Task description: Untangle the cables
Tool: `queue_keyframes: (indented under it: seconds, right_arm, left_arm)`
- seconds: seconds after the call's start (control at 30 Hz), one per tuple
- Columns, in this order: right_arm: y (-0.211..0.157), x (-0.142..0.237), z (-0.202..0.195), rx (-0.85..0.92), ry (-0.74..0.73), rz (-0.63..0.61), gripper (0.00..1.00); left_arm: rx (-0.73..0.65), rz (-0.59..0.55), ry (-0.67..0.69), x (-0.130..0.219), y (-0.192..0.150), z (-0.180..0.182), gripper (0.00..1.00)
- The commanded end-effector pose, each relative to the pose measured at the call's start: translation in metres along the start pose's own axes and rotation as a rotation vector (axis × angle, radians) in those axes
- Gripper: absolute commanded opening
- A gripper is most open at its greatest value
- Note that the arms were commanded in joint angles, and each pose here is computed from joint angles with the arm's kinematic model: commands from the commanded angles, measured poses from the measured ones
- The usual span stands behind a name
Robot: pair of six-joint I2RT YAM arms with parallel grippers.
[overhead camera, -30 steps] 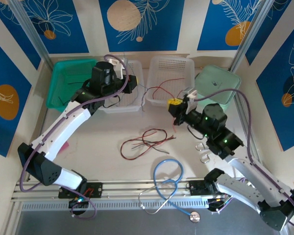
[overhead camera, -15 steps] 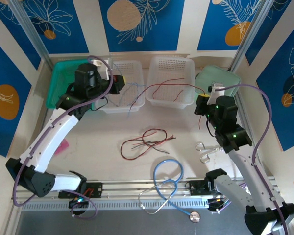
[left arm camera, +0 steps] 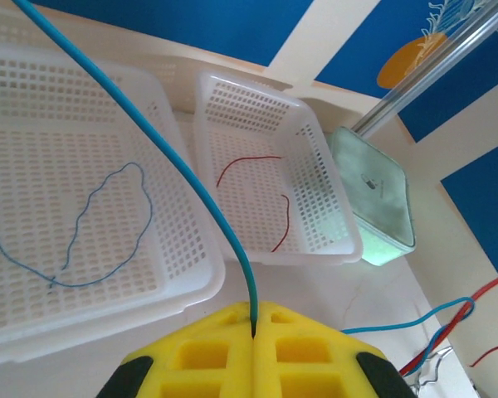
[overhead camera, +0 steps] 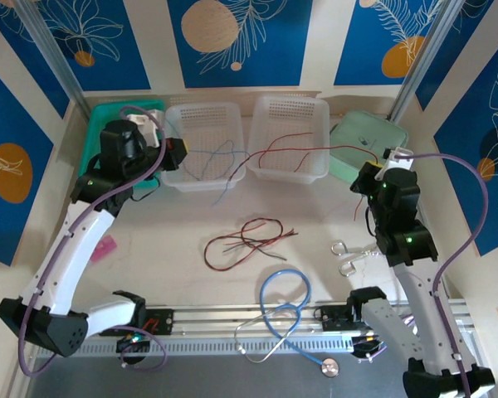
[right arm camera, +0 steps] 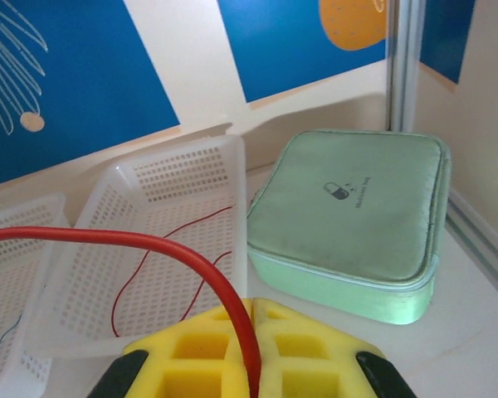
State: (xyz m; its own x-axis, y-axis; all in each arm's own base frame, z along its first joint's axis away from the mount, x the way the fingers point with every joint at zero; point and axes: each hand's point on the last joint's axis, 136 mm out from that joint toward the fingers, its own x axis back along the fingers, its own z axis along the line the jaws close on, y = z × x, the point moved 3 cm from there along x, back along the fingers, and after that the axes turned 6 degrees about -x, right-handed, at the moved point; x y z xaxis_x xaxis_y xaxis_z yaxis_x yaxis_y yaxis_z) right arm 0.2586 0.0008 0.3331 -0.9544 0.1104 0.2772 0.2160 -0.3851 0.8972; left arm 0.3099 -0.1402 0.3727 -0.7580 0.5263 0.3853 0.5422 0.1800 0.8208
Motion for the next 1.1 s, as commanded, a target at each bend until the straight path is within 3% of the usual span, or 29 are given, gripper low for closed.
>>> queue_keyframes:
  seconds: [0.0,0.43,0.63,0.87,1.07]
  right_arm:
    - [0.021,0.013,-0.01,-0.042,-0.044,-0.078,0.0]
    - [0.03,0.029,-0.034,-0.097,-0.101,-0.151,0.0]
    - [0.031,0.034,-0.016,-0.094,0.048,-0.184,0.0]
    - [0.042,0.041,-0.006,-0.073,0.095,-0.197,0.0]
    - [0.053,0.049,0.005,-0.083,0.154,-0.2,0.0]
  left_arm:
    - [-0.01,-0.012,0.032,0.017,-0.002,0.009,0.0]
    - [0.039,-0.054,0.085,0.033,0.002,0.025,0.0]
    - [0.151,-0.066,-0.115,0.024,0.008,-0.001,0.0]
    - [0.094,-0.174,-0.118,0.023,0.047,-0.008,0.0]
    - [0.093,-0.291,-0.111,0.001,0.087,-0.004,0.0]
